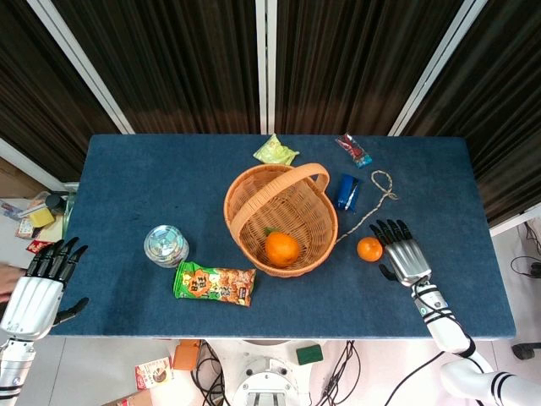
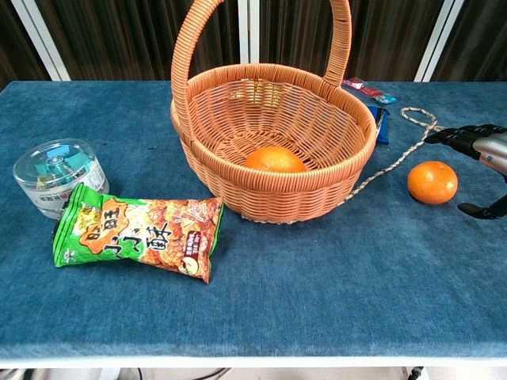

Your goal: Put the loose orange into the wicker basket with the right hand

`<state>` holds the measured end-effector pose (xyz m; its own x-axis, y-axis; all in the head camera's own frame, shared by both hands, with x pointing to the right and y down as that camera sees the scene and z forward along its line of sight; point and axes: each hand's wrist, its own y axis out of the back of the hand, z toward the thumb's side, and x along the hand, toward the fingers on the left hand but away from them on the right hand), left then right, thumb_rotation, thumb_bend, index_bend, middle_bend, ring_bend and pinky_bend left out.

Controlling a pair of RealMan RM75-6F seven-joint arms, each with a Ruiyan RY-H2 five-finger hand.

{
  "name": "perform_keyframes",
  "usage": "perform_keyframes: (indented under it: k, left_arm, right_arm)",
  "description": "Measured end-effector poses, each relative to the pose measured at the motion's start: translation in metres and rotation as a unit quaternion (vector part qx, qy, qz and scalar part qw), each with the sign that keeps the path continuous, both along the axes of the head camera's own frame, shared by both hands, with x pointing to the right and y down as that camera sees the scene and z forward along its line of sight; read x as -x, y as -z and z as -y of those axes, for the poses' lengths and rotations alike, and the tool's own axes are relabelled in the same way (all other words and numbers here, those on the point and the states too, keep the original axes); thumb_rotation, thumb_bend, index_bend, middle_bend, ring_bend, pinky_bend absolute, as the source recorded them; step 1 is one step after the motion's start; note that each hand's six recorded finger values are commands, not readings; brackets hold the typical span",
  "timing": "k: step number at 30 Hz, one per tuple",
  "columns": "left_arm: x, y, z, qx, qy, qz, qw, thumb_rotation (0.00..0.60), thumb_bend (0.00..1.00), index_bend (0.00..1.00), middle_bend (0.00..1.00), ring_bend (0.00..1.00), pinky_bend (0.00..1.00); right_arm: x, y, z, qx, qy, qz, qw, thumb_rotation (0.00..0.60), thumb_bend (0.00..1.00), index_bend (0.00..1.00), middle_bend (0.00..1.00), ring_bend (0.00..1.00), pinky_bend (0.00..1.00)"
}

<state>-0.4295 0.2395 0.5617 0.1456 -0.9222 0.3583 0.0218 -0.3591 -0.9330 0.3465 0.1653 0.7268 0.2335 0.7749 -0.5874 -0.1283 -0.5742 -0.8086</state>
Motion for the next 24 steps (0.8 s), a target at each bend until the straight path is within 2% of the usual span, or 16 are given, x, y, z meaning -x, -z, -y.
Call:
perform_keyframes:
  k: [5,9,15,17,22,24]
  left_arm:
    - [0.000,0.000,0.000,0.000,-0.001,-0.001,1.0000,0.600,0.13,0.10,0.02,0.00,0.12]
    - [0.000,0.001,0.000,-0.002,-0.002,-0.001,1.0000,0.600,0.13,0.10,0.03,0.00,0.12]
    - [0.000,0.001,0.000,-0.001,-0.002,-0.001,1.0000,0.600,0.13,0.10,0.02,0.00,0.12]
    - [0.000,0.001,0.000,0.000,-0.002,-0.002,1.0000,0.600,0.13,0.10,0.02,0.00,0.12]
    - [0.000,0.001,0.000,0.000,-0.003,-0.002,1.0000,0.600,0.13,0.10,0.02,0.00,0.12]
    - [0.000,0.001,0.000,-0.001,-0.003,-0.002,1.0000,0.600,0.13,0.10,0.02,0.00,0.12]
  right_arm:
    - [0.003,-0.004,-0.001,0.005,0.002,0.000,1.0000,0.600,0.33,0.00,0.03,0.00,0.07]
    - [0.005,-0.005,-0.001,0.005,0.004,0.001,1.0000,0.600,0.33,0.01,0.05,0.00,0.15]
    - [0.008,-0.008,0.000,0.001,0.003,-0.002,1.0000,0.600,0.35,0.13,0.12,0.04,0.29]
    - [0.009,-0.010,0.000,0.004,0.006,-0.003,1.0000,0.600,0.36,0.18,0.14,0.06,0.30]
    - [0.012,-0.012,0.002,-0.005,0.015,-0.003,0.9999,0.600,0.38,0.48,0.34,0.24,0.41]
    - [0.013,-0.010,0.003,-0.012,0.018,-0.001,0.9998,0.600,0.39,0.57,0.38,0.28,0.44]
